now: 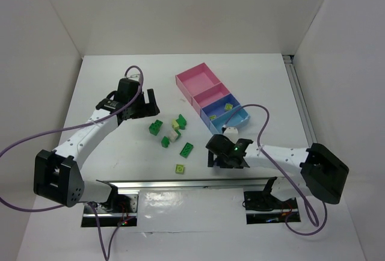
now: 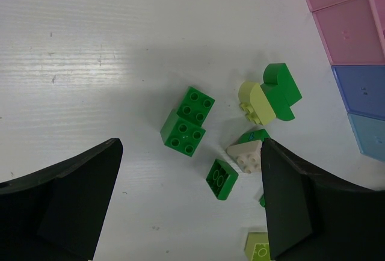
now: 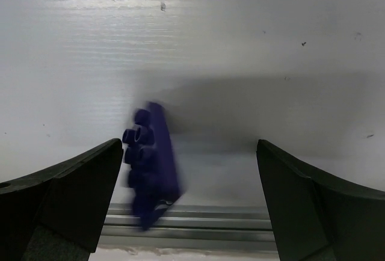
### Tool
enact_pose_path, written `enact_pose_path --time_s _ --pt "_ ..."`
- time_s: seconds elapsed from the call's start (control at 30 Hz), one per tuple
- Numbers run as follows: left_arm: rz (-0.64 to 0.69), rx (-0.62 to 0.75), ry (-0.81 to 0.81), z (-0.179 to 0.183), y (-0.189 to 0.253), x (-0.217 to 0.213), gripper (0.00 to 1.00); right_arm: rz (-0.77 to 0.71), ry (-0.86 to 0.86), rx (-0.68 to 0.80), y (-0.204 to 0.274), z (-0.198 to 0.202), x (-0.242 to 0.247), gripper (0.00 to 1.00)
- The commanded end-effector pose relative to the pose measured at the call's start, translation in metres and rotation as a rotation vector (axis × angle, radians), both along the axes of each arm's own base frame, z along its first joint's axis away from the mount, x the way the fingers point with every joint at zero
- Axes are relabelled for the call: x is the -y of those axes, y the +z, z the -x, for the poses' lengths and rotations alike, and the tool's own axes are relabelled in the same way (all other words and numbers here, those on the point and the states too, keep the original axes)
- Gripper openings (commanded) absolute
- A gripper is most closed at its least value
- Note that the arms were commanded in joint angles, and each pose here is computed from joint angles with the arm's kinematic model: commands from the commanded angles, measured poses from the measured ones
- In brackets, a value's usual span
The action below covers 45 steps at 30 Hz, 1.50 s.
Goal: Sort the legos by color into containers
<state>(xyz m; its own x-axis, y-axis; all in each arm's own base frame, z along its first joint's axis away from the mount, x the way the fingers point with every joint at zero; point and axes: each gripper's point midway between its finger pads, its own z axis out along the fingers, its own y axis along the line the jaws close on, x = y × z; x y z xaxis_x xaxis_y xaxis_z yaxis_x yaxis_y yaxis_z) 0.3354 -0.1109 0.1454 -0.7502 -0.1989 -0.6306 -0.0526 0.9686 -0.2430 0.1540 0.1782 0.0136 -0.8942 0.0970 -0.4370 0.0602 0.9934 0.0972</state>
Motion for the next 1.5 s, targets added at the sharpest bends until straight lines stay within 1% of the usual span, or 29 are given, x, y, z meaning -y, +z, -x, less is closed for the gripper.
enact_pose_path --time_s 0.0,0.13,0.23,0.3,0.33,0.4,0.5,0.6,0.67,0.7,0.8,0.93,0.97,1.03,1.07,1.13,1.17,1.2,1.27,1.3,1.33,1.37,1.4,1.47 --pt "0.004 0.048 -0.006 -0.009 0.013 0.000 0.98 -0.022 0.008 0.048 0.005 -0.013 -0.012 0.99" --pt "0.011 0.046 -0.012 -0.009 0.013 0.002 0.98 0.017 0.021 0.050 -0.001 -0.016 -0.011 0.98" --pt "0.011 0.046 -0.012 -0.009 0.013 0.002 0.98 0.036 0.029 0.040 -0.005 -0.016 -0.011 0.94" --pt "0.011 0.046 -0.012 -0.009 0.013 0.002 0.98 0.031 0.046 0.047 -0.002 -0.017 -0.015 0.89" --pt "0.011 0.046 -0.012 -0.009 0.013 0.002 0.98 0.031 0.046 0.047 -0.002 -0.017 -0.015 0.83" --pt "0.013 0.055 -0.012 -0.008 0.016 0.002 0.98 0.031 0.047 0.044 0.000 -0.015 -0.017 0.77" --pt "0.013 0.055 -0.012 -0.008 0.016 0.002 0.98 0.055 0.065 0.038 0.001 -0.009 -0.013 0.78" --pt "0.016 0.064 -0.012 -0.010 0.018 0.002 0.98 0.068 0.075 0.029 0.004 -0.005 -0.012 0.82" --pt "0.023 0.062 -0.020 -0.009 0.018 0.004 0.98 0.058 0.104 0.021 0.005 -0.001 -0.015 0.86" --pt "0.023 0.062 -0.020 -0.009 0.018 0.004 0.98 0.043 0.118 0.020 0.008 0.001 -0.017 0.91" --pt "0.023 0.062 -0.020 -0.009 0.018 0.004 0.98 -0.006 0.186 0.017 0.013 0.004 -0.027 0.92" --pt "0.023 0.062 -0.020 -0.009 0.018 0.004 0.98 0.005 0.223 -0.002 0.011 0.008 -0.025 0.82" --pt "0.023 0.062 -0.020 -0.009 0.018 0.004 0.98 0.004 0.234 -0.008 0.011 0.009 -0.026 0.76" --pt "0.023 0.062 -0.020 -0.009 0.018 0.004 0.98 0.022 0.245 -0.022 0.008 0.012 -0.027 0.73" --pt "0.023 0.062 -0.020 -0.009 0.018 0.004 0.98 0.022 0.245 -0.022 0.008 0.012 -0.026 0.69" --pt "0.023 0.062 -0.020 -0.009 0.018 0.004 0.98 0.043 0.254 -0.037 0.002 0.015 -0.026 0.63" --pt "0.023 0.062 -0.020 -0.009 0.018 0.004 0.98 0.036 0.254 -0.032 0.002 0.014 -0.028 0.59" --pt "0.023 0.062 -0.020 -0.009 0.018 0.004 0.98 0.045 0.254 -0.039 0.000 0.015 -0.027 0.53" --pt "0.030 0.060 -0.026 -0.009 0.018 0.005 0.98 0.048 0.243 -0.034 0.000 0.012 -0.029 0.47" --pt "0.030 0.060 -0.026 -0.009 0.018 0.005 0.98 0.049 0.239 -0.023 0.002 0.008 -0.032 0.39" --pt "0.030 0.060 -0.026 -0.009 0.018 0.005 0.98 0.057 0.239 -0.028 0.003 0.007 -0.033 0.34" --pt "0.030 0.060 -0.026 -0.009 0.018 0.005 0.98 0.080 0.226 0.001 0.008 0.001 -0.031 0.29" --pt "0.030 0.060 -0.026 -0.009 0.018 0.005 0.98 0.091 0.234 0.019 0.014 -0.004 -0.032 0.28" --pt "0.022 0.062 -0.019 -0.009 0.018 0.004 0.98 0.086 0.220 0.089 0.038 -0.020 -0.041 0.28"
